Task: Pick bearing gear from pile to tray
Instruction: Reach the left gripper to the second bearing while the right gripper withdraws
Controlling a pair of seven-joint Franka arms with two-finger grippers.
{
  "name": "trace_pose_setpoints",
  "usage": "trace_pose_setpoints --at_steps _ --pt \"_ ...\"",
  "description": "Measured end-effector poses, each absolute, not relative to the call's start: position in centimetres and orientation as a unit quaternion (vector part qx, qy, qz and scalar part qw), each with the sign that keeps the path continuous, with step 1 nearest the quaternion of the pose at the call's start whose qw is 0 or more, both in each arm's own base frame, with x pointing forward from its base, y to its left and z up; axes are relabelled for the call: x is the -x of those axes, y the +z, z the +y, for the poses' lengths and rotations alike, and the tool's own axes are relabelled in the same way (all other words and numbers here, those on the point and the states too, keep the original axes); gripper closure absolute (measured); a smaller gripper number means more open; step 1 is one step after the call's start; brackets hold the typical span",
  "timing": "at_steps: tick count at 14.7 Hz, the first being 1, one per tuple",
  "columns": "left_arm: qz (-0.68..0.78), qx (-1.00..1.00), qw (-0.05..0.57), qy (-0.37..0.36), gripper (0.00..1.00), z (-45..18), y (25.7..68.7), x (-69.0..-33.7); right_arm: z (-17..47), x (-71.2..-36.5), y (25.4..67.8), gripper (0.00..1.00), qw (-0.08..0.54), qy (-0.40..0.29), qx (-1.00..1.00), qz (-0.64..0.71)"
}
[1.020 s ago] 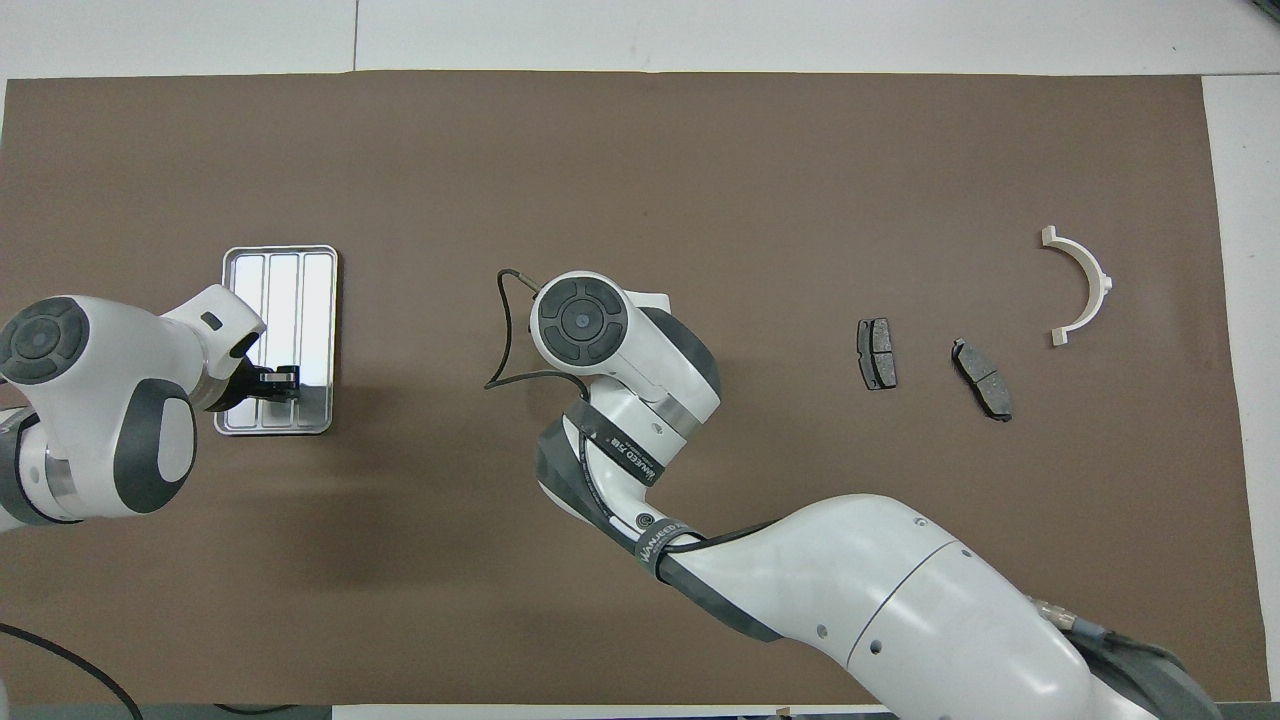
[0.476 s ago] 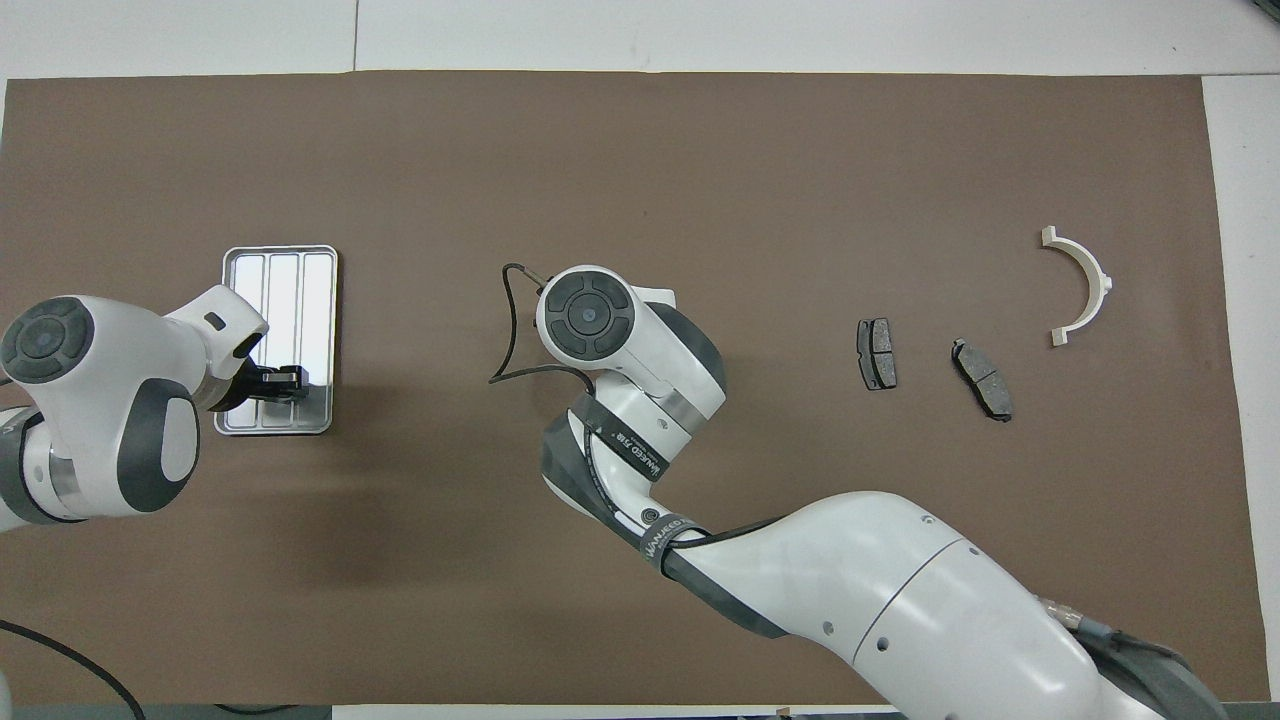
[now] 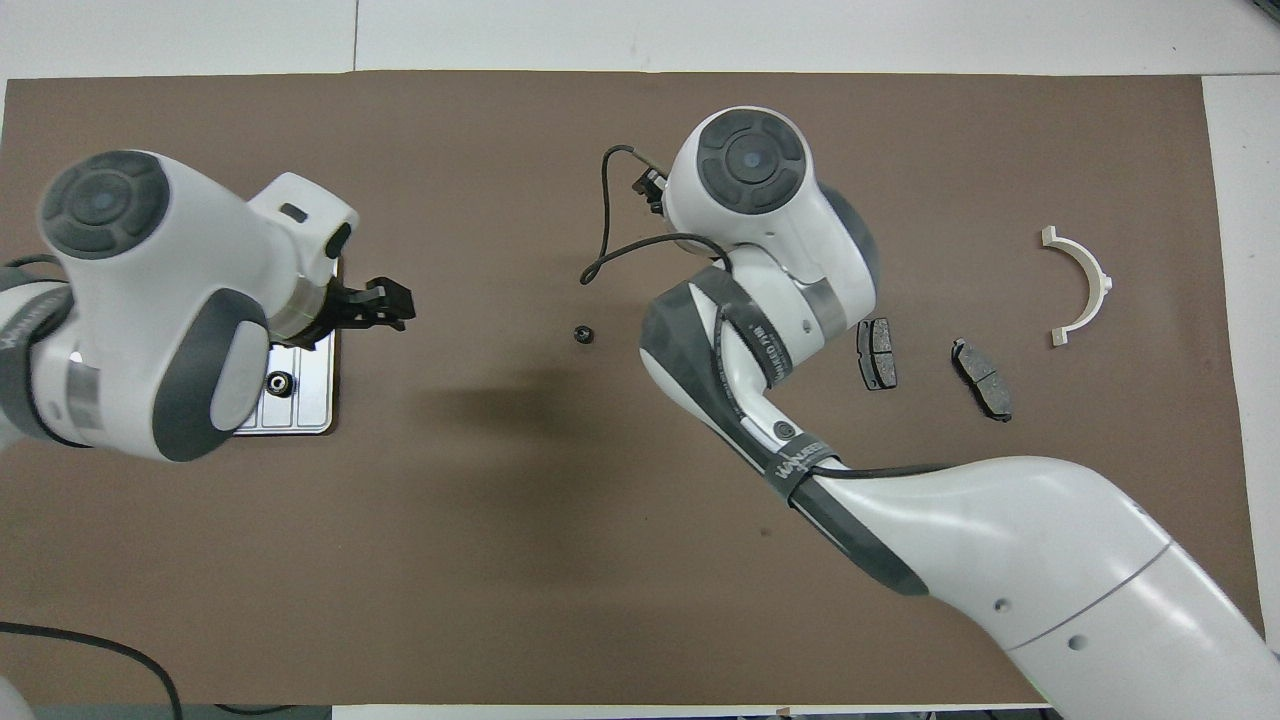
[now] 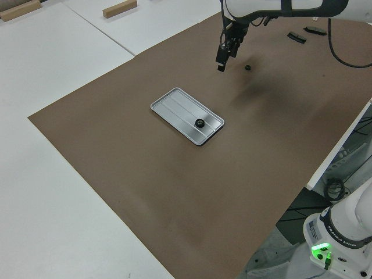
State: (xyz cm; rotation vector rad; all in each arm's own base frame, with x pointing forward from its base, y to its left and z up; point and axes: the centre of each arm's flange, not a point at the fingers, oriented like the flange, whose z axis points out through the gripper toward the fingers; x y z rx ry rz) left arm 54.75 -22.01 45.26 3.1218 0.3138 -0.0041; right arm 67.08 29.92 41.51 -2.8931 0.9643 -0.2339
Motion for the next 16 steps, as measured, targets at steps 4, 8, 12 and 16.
trace_pose_setpoints --at_steps 4,8,12,16 --pt "0.134 -0.99 0.031 0.03 0.0 -32.6 44.3 -51.3 20.8 -68.6 45.2 0.0 0.001 -0.066 0.982 0.177" --pt "0.158 -0.987 0.033 0.024 0.0 -34.9 37.6 -53.2 11.6 -69.6 46.9 0.0 -0.009 -0.045 0.997 0.066" --pt "0.168 -0.985 0.033 0.02 0.0 -36.3 32.8 -54.9 6.1 -69.7 47.7 0.0 -0.018 -0.032 0.999 -0.039" --pt "0.175 -0.984 0.036 0.027 0.0 -36.5 32.3 -55.1 4.0 -69.0 49.3 0.0 -0.026 -0.031 0.997 -0.07"
